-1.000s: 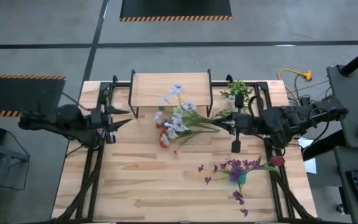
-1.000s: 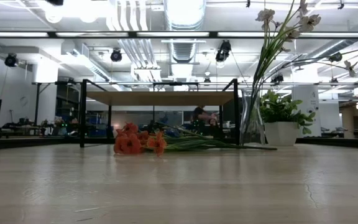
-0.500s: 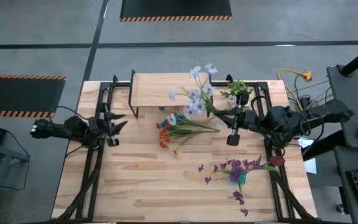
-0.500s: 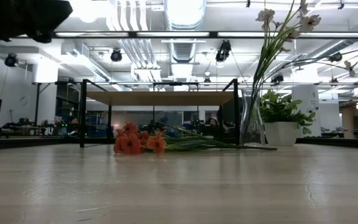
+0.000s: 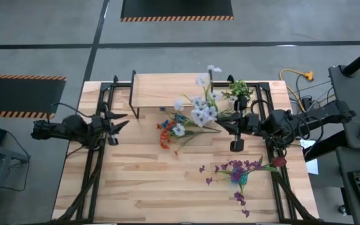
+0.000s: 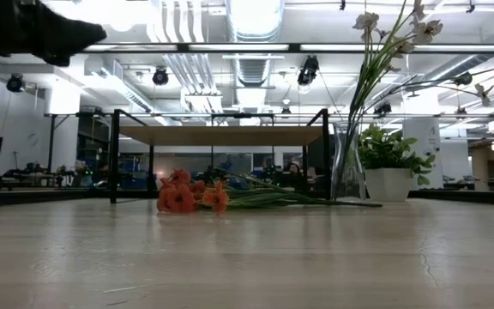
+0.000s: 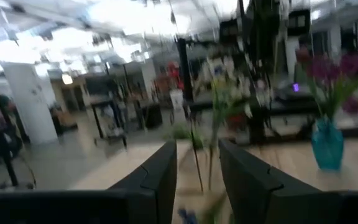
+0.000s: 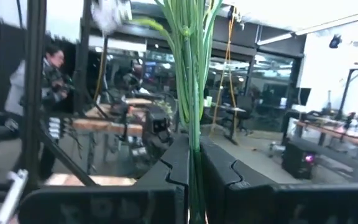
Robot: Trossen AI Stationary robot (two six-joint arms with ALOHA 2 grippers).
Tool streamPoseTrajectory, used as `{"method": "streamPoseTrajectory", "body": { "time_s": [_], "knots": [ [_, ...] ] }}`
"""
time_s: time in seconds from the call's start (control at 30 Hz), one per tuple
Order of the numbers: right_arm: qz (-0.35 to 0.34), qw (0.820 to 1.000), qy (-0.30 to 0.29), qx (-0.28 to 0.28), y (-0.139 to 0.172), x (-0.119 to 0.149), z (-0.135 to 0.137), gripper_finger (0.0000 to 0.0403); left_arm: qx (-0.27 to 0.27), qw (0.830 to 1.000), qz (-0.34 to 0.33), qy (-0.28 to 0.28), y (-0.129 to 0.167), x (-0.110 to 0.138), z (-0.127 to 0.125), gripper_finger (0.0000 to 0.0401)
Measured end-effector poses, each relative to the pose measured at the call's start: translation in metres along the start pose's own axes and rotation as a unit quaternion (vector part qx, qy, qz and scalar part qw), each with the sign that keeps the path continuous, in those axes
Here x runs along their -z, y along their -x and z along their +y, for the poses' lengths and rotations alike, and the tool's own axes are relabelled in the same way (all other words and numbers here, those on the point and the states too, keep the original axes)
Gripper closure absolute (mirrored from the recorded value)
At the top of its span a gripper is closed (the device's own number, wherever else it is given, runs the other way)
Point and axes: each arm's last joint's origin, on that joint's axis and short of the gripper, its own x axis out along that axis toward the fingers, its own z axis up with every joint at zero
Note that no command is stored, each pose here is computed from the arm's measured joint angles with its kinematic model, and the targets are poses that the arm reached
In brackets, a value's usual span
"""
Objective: Pick and place flowers into a vace then onto a shelf
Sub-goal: Put the white flowers into the blue flower vase
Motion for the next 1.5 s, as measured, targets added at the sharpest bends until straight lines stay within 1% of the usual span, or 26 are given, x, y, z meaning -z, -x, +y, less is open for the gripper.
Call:
{"method": "streamPoseTrajectory", "body": {
  "time_s": [0.1,0.2,0.33,0.53,0.6,0.67,0.73,0.8,1.0,1.1,1.17,1.23,1.3,1.5],
  "knots": [
    [-0.022,0.999,-0.020,-0.013,0.006,0.008,0.005,0.0392,0.001,1.000,0.004,0.007,0.000,0.002,-0.001,0.0294],
    [-0.037,0.999,-0.029,-0.025,0.015,0.020,0.010,0.0392,0.004,1.000,0.014,0.008,-0.002,0.010,-0.003,0.0294],
    [-0.057,0.997,-0.043,-0.041,0.028,0.025,0.015,0.0392,0.003,1.000,0.009,0.016,-0.002,0.012,-0.004,0.0294],
    [-0.041,0.995,-0.058,-0.074,0.036,0.035,0.026,0.0392,0.003,1.000,0.008,0.017,-0.002,0.010,-0.004,0.0294],
    [-0.036,0.994,-0.059,-0.086,0.040,0.040,0.031,0.0392,0.005,1.000,0.018,0.012,-0.002,0.012,-0.004,0.0294],
    [-0.035,0.995,-0.052,-0.078,0.045,0.044,0.034,0.0392,0.007,1.000,0.029,0.006,-0.002,0.016,-0.005,0.0294],
    [-0.043,0.997,-0.041,-0.058,0.049,0.044,0.035,0.0392,0.010,0.999,0.041,0.005,-0.003,0.022,-0.007,0.0294],
    [-0.050,0.997,-0.037,-0.050,0.054,0.042,0.034,0.0392,0.012,0.999,0.049,0.010,-0.003,0.028,-0.009,0.0294],
    [-0.064,0.995,-0.043,-0.056,0.064,0.039,0.031,0.0392,0.014,0.998,0.062,0.028,-0.004,0.038,-0.012,0.0294],
    [-0.067,0.995,-0.044,-0.058,0.068,0.039,0.030,0.0392,0.017,0.997,0.073,0.035,-0.005,0.047,-0.015,0.0294],
    [-0.068,0.995,-0.044,-0.058,0.069,0.039,0.029,0.0392,0.022,0.996,0.067,0.059,-0.005,0.051,-0.017,0.0294],
    [-0.068,0.995,-0.044,-0.057,0.069,0.039,0.029,0.0392,0.055,0.994,0.061,0.071,-0.006,0.052,-0.020,0.0294],
    [-0.068,0.995,-0.044,-0.057,0.069,0.039,0.029,0.0392,0.093,0.992,0.053,0.067,-0.006,0.053,-0.022,0.0294],
    [-0.070,0.994,-0.048,-0.062,0.070,0.038,0.030,0.0392,0.096,0.992,0.049,0.064,-0.005,0.052,-0.022,0.0294]
  ]
}}
